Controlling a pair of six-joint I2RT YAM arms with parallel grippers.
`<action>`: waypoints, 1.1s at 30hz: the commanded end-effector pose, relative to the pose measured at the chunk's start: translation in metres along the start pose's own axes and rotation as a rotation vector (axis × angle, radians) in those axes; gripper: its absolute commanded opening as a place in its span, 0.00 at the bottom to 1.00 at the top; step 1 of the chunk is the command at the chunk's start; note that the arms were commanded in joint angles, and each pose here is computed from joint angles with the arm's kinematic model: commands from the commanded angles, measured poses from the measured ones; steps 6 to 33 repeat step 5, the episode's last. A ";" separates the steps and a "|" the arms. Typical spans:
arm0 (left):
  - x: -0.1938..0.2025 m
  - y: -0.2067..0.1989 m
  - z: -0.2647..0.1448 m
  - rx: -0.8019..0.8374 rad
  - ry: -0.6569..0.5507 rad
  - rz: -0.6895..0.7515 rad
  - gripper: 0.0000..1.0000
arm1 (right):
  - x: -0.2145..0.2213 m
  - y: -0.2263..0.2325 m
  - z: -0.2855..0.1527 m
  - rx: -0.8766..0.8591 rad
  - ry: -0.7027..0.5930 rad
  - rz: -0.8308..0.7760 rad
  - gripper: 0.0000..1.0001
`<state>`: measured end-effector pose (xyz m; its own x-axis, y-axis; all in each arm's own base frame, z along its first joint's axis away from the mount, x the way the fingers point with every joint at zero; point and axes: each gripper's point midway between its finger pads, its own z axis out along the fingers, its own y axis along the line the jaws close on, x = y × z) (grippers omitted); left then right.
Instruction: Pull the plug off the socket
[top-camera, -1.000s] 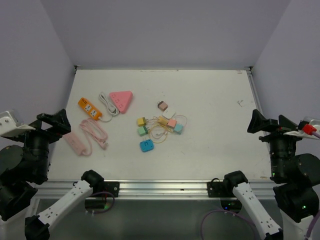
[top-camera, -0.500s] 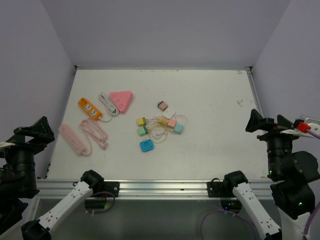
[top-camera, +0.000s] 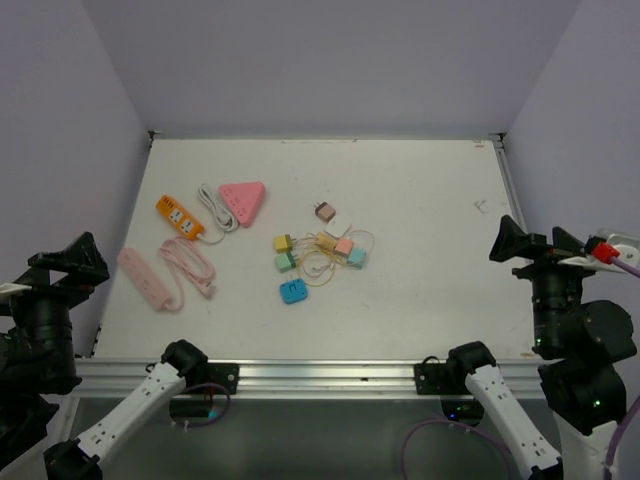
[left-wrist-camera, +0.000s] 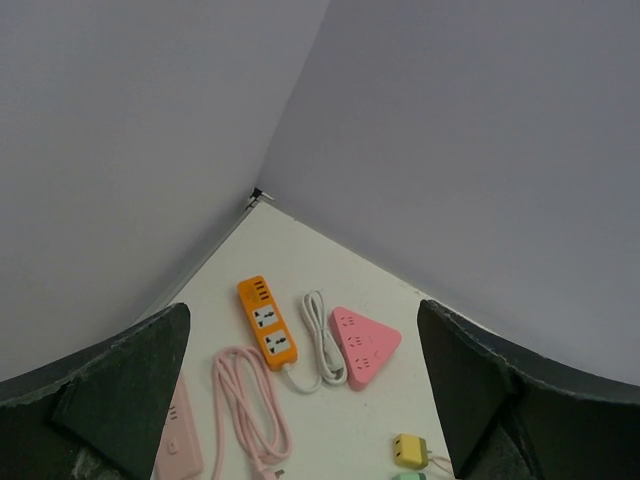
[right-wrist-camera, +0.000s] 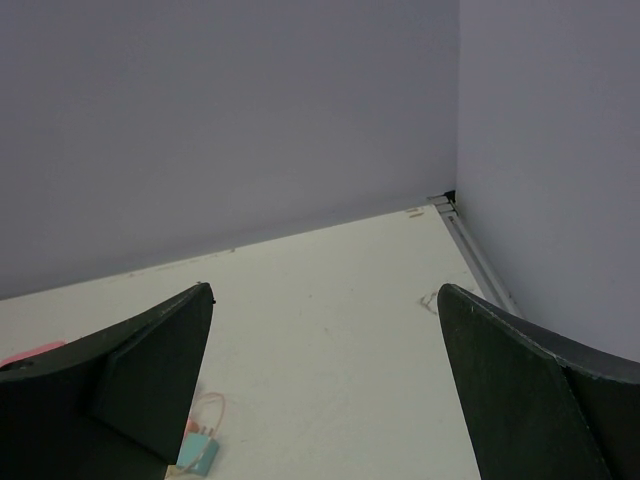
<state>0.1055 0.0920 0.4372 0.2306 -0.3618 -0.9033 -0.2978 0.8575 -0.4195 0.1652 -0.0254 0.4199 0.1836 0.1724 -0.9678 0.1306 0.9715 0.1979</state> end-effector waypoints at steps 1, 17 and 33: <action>-0.002 -0.003 0.003 -0.006 -0.018 -0.009 1.00 | -0.004 0.008 0.008 -0.023 -0.015 -0.006 0.99; 0.002 -0.007 0.006 -0.004 -0.010 -0.002 1.00 | -0.004 0.009 0.009 -0.030 -0.018 -0.006 0.99; 0.002 -0.007 0.006 -0.004 -0.010 -0.002 1.00 | -0.004 0.009 0.009 -0.030 -0.018 -0.006 0.99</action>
